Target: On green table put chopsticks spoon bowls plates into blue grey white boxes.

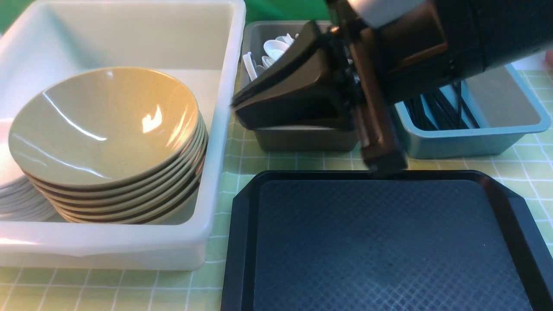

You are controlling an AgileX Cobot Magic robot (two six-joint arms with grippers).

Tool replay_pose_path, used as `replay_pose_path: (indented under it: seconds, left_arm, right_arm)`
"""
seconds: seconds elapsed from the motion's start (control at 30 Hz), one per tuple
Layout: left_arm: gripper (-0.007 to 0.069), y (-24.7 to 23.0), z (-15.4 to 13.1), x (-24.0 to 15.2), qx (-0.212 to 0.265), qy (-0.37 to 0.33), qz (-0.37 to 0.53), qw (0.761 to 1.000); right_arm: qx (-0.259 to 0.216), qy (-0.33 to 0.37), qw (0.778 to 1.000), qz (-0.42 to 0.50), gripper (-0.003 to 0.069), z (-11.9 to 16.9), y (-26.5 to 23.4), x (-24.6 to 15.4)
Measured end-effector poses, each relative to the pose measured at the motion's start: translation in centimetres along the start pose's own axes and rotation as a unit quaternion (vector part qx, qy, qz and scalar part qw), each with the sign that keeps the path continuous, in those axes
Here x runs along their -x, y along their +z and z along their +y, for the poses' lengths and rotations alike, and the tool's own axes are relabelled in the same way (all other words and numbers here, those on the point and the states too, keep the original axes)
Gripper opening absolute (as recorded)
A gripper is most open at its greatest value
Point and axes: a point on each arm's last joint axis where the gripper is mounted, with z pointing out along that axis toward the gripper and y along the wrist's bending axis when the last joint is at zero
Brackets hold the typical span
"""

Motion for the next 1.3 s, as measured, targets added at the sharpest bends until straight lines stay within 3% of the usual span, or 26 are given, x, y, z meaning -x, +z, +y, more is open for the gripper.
replay_pose_path:
  seconds: [0.13,0.17,0.2,0.27,0.3,0.33,0.43,0.5,0.63,0.77,0.93,0.97,1.03,1.07,1.13,1.3]
  left_arm:
    - [0.0544,-2.2,-1.6,-0.8,-0.048,0.031,-0.024,0.998]
    - [0.0542,-3.5,-3.8,-1.5,-0.092,0.083,-0.036,0.992]
    - [0.0542,-3.8,-4.5,-1.8,-0.112,0.096,-0.038,0.988]
    - [0.0538,-5.7,-9.1,-3.5,-0.196,0.193,-0.057,0.960]
    - [0.0537,-5.9,-9.5,-3.7,-0.205,0.202,-0.058,0.956]
    - [0.0524,-6.7,-11.7,-4.9,-0.241,0.242,-0.057,0.938]
    - [0.0418,-8.1,-16.1,-8.0,-0.309,0.324,-0.035,0.894]
    - [0.0307,-9.2,-18.3,-10.2,-0.343,0.374,-0.024,0.861]
    - [0.0089,-11.9,-20.5,-14.4,-0.374,0.453,-0.024,0.809]
    - [0.0003,-15.4,-18.4,-16.5,-0.352,0.474,-0.070,0.804]
    - [-0.0001,-19.0,-11.9,-18.9,-0.357,0.452,-0.146,0.804]
    - [-0.0001,-19.5,-8.7,-20.5,-0.364,0.443,-0.161,0.803]
    - [-0.0001,-18.6,-5.2,-22.9,-0.379,0.416,-0.173,0.808]
    - [-0.0001,-18.5,-4.9,-23.1,-0.380,0.415,-0.176,0.807]
    - [-0.0001,-16.4,-1.5,-25.9,-0.404,0.366,-0.187,0.817]
    - [-0.0001,-11.5,0.3,-29.2,-0.428,0.316,-0.188,0.826]
  right_arm:
    - [-0.044,0.048,0.997,0.030,0.0046,-1.8,-2.1,-1.3]
    - [-0.097,0.106,0.988,0.059,0.0047,-3.0,-3.6,-2.3]
    - [-0.102,0.112,0.986,0.062,0.0047,-3.1,-3.8,-2.4]
    - [-0.175,0.198,0.959,0.103,0.0047,-4.2,-6.7,-4.0]
    - [-0.177,0.195,0.958,0.109,0.0047,-4.2,-6.8,-4.1]
    - [-0.228,0.239,0.935,0.128,0.0047,-4.5,-8.7,-4.7]
    - [-0.326,0.286,0.887,0.161,0.0050,-3.9,-12.2,-5.3]
    - [-0.373,0.289,0.867,0.161,0.0053,-2.7,-13.9,-5.3]
    - [-0.431,0.265,0.852,0.130,0.0057,1.2,-15.4,-6.0]
    - [-0.462,0.246,0.847,0.096,0.0060,5.5,-15.2,-8.8]
    - [-0.491,0.221,0.840,0.065,0.0065,10.4,-14.3,-13.6]
    - [-0.501,0.216,0.836,0.052,0.0065,11.8,-13.8,-15.6]
    - [-0.533,0.205,0.820,0.033,0.0067,13.4,-13.4,-17.6]
    - [-0.522,0.199,0.829,0.023,0.0067,13.7,-13.3,-18.0]
    - [-0.543,0.181,0.820,-0.005,0.0068,14.6,-13.0,-19.7]
    - [-0.565,0.158,0.809,-0.036,0.0072,15.8,-12.5,-21.9]
